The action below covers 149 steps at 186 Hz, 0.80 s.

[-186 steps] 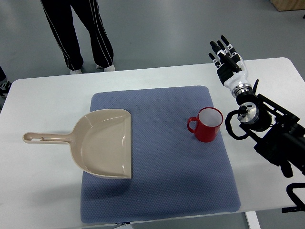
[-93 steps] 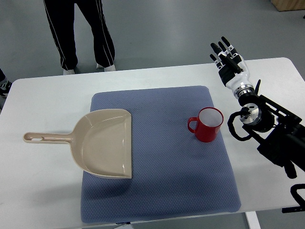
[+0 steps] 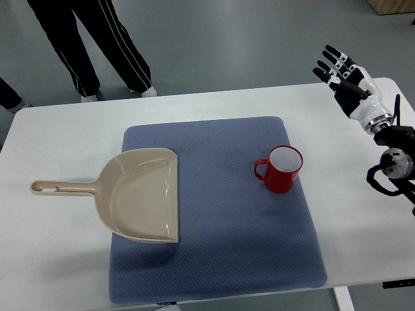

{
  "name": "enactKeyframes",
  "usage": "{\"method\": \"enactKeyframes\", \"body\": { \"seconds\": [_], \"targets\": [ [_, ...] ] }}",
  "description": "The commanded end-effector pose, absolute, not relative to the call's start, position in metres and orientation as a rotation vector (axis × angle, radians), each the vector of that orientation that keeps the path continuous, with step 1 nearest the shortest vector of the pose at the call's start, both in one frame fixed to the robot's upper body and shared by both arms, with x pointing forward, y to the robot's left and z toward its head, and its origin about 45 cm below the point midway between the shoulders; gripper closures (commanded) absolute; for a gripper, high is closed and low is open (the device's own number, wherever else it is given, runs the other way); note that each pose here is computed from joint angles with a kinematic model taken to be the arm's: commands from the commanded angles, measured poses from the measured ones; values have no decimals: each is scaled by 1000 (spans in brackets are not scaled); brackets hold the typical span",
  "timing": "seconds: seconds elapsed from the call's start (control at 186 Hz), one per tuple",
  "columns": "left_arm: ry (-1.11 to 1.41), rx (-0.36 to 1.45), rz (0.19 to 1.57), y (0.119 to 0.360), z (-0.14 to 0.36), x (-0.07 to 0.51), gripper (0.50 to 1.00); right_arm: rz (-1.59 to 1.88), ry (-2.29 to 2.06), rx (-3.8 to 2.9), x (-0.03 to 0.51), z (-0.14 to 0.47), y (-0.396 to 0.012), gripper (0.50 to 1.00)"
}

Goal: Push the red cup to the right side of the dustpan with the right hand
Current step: 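Swing the right hand over and lower it beside the red mug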

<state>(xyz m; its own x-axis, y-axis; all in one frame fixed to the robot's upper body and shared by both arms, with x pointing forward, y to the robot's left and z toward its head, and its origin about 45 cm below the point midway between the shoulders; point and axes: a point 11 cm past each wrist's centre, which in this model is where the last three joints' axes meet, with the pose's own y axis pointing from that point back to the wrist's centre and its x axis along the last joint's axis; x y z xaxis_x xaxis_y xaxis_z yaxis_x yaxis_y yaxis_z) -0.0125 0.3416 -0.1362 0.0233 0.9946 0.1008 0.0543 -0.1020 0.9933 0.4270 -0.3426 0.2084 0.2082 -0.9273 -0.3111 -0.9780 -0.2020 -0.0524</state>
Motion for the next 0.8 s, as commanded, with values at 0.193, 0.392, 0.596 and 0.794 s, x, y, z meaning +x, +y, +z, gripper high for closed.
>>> {"method": "enactKeyframes", "body": {
  "seconds": [0.193,0.392,0.596,0.794],
  "targets": [
    [1185,1335,1242,342,-136,-13,500,160,1692,-2497,380,201,-376,572],
    [1184,1336,1241,342,-136,-13,500,0,1586,-2648,364,198,-359,572],
    [1185,1335,1242,342,-136,-13,500,-69,1554,-2726,358,190,-341,572],
    [1185,1335,1242,342,-136,-13,500,-54,1529,-2762,351,174,-326,572]
  ]
}}
